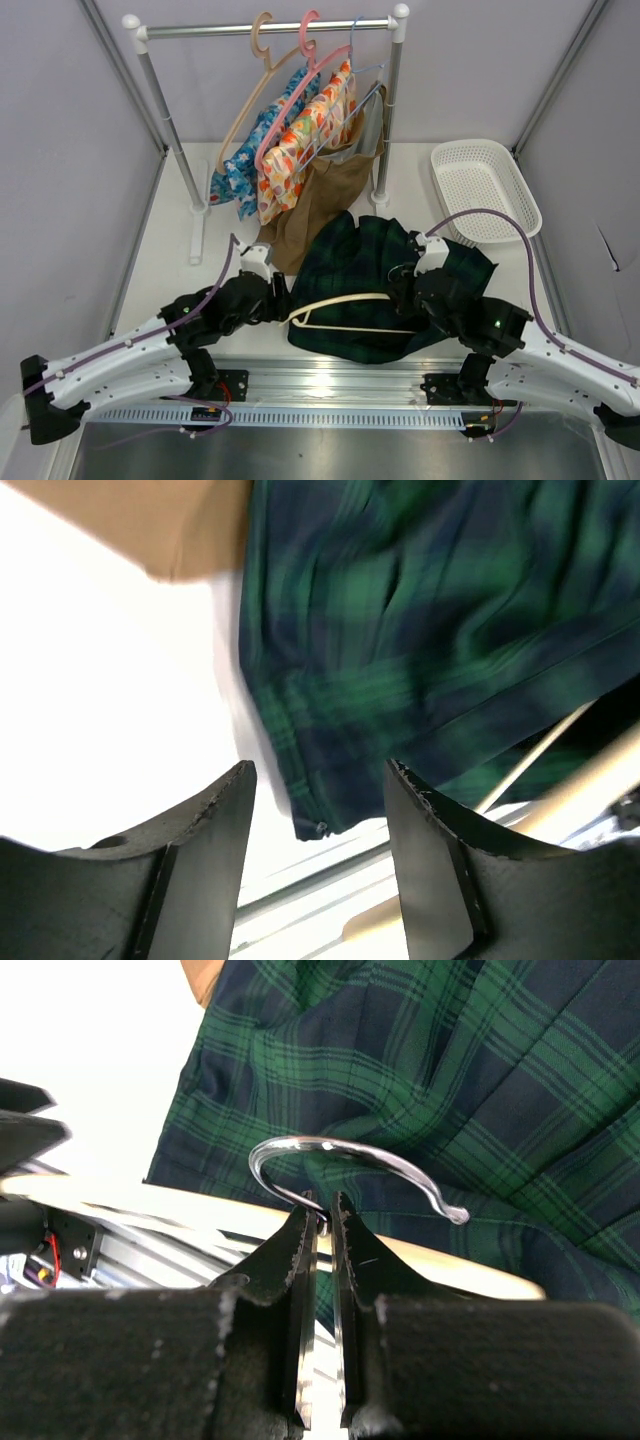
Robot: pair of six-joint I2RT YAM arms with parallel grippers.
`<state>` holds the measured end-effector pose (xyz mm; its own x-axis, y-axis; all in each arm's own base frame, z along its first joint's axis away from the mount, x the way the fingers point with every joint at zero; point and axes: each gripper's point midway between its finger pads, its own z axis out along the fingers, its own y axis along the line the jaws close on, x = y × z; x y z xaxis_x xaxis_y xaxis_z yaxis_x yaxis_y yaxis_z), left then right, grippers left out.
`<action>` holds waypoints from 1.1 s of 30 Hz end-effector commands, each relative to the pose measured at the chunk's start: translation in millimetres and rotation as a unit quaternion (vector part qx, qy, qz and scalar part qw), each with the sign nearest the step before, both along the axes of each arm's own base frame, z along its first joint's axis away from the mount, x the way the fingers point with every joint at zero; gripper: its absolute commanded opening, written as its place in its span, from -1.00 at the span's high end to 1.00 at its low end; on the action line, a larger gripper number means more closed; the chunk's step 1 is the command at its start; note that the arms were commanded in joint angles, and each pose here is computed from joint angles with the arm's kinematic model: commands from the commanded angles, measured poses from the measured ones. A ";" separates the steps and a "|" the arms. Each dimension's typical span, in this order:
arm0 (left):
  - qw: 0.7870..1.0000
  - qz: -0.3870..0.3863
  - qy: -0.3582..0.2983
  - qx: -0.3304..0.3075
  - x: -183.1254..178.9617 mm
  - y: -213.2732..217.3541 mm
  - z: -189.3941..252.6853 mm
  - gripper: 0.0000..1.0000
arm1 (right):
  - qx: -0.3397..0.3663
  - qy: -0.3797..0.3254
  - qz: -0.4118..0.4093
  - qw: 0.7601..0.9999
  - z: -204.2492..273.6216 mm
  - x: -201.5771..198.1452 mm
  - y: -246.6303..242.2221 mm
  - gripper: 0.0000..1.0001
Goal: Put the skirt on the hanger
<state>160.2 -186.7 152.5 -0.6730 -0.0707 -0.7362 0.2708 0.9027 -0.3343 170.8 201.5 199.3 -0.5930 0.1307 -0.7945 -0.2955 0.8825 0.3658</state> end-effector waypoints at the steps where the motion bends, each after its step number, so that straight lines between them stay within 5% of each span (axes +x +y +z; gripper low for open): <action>1: 0.998 0.003 0.056 -0.008 -12.2 -4.7 -22.4 -0.17 | 0.034 -0.026 -0.017 0.999 18.9 2.7 -7.8 1.00; 13: 0.992 -0.040 0.086 -0.087 -38.8 -14.9 -55.4 -0.25 | 0.041 -0.009 -0.060 0.997 16.3 3.6 -30.1 1.00; 24: 0.983 -0.063 0.039 -0.170 -41.6 -20.4 -66.1 -0.26 | 0.038 0.013 -0.090 0.995 12.4 14.3 -38.9 1.00; 33: 0.985 -0.113 -0.017 -0.128 -39.8 -25.3 -64.1 -0.21 | 0.046 0.032 -0.106 0.993 14.7 22.7 -40.1 1.00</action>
<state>117.8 -204.2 77.6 -0.7236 -0.1392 -0.6761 0.3889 0.7270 -0.5659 189.2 158.1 196.0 -0.6011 0.2673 -0.7531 -0.1035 0.9084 0.4051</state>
